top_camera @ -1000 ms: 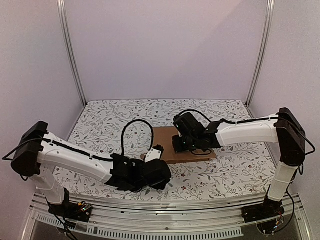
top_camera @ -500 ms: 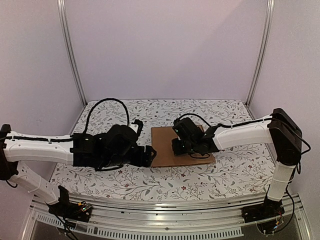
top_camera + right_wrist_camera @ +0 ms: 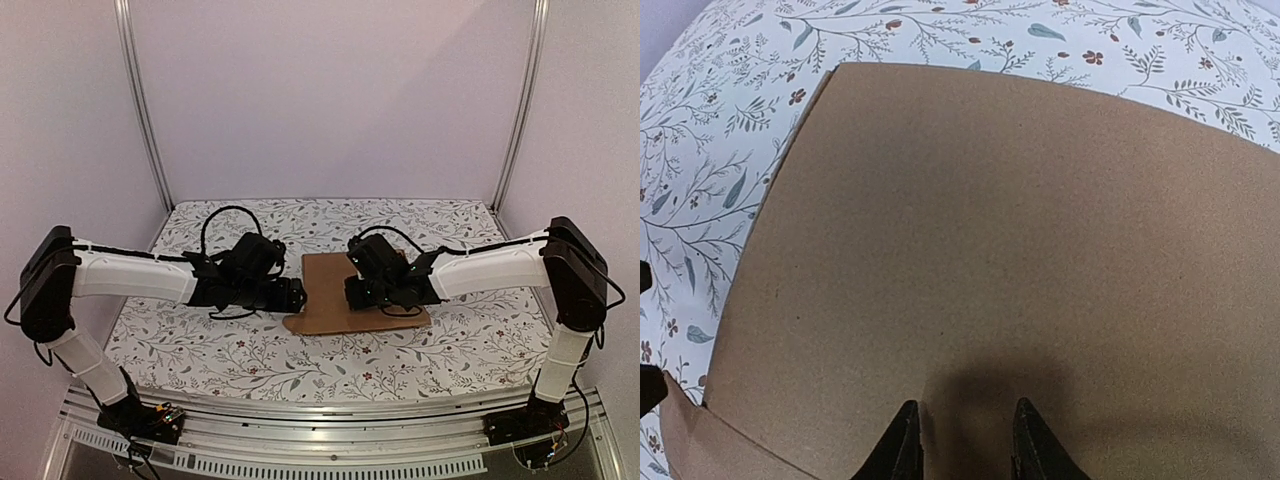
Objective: Fold the paper box
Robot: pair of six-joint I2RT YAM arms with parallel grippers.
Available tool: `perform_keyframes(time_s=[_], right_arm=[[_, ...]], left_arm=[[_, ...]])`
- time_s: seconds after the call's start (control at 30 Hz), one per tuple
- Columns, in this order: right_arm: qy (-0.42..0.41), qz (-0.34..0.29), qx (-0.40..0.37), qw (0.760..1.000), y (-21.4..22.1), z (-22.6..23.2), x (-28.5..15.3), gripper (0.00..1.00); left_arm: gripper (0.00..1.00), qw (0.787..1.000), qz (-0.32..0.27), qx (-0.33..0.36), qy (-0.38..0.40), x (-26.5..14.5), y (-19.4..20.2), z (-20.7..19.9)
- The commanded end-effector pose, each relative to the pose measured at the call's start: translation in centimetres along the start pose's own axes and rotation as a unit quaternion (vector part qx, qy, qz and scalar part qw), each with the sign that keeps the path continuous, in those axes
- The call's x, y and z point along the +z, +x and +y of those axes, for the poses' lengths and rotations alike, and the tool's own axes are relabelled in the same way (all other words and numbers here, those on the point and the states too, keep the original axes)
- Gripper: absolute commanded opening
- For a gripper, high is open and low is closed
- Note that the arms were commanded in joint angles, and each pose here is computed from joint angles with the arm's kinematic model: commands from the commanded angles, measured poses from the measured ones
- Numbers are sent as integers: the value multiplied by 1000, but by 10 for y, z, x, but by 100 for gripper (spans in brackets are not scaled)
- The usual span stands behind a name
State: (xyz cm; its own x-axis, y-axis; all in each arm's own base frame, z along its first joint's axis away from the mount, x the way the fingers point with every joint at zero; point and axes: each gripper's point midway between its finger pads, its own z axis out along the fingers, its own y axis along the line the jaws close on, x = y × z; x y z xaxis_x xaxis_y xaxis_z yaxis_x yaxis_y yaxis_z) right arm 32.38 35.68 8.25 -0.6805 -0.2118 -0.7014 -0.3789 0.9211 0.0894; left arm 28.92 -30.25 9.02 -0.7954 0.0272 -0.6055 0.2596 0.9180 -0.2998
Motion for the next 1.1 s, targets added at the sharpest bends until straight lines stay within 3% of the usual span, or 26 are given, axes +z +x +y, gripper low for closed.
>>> perform_keyframes(time_s=[0.0,0.33,0.73,1.07], right_arm=[[-3,3,-8,1000,-2,-6,-15,30],[4,-19,-21,1000,-20,-12,-38,33],[64,-47,-47,996,-39,-82,-78,54],[11,8,100,995,-21,-149,-61,55]], left_arm=[[80,997,-7,-32,66,20,-27,-15],[74,996,9,-49,71,55,-43,-4],[52,994,44,-63,81,84,-25,6],[46,994,62,-62,69,83,-7,17]])
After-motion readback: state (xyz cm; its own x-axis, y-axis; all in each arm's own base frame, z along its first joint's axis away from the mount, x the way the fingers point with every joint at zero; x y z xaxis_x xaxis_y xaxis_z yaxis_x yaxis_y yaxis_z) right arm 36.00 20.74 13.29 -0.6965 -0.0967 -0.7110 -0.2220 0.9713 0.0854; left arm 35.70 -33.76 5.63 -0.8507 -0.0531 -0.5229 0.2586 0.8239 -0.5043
